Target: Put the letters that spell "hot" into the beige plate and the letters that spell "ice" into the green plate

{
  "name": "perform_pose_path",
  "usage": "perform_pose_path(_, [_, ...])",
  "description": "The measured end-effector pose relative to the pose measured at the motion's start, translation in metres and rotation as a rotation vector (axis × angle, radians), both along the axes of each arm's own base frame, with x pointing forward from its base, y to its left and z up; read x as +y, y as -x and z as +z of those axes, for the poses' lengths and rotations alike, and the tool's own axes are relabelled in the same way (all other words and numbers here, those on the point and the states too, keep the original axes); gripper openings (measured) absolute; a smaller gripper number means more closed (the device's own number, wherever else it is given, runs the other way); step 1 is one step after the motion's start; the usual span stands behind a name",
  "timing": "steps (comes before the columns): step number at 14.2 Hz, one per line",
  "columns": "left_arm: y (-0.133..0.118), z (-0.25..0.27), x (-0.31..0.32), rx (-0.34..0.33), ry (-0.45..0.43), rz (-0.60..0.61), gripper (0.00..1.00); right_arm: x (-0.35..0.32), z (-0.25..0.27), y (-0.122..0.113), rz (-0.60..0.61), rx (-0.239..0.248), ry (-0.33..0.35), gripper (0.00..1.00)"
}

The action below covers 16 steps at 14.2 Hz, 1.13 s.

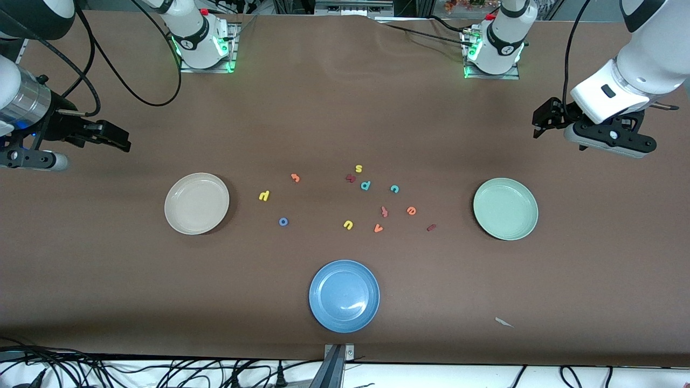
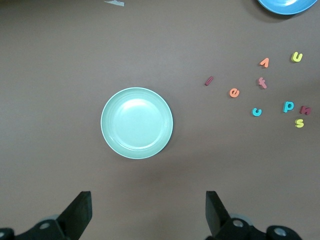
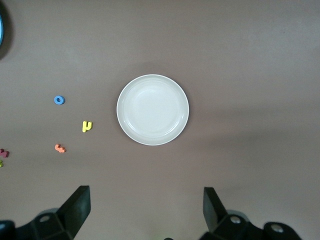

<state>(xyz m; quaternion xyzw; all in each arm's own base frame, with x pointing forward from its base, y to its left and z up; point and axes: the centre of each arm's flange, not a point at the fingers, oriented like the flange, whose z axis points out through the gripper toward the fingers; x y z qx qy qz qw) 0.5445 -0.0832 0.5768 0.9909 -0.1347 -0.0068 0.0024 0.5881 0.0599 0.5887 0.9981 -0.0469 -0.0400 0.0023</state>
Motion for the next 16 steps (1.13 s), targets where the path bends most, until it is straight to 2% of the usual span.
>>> perform_pose_path(16, [0.000, 0.000, 0.000, 0.000, 0.000, 0.000, 1.00, 0.010, 0.000, 0.001, 0.017, -0.001, -0.001, 1.00])
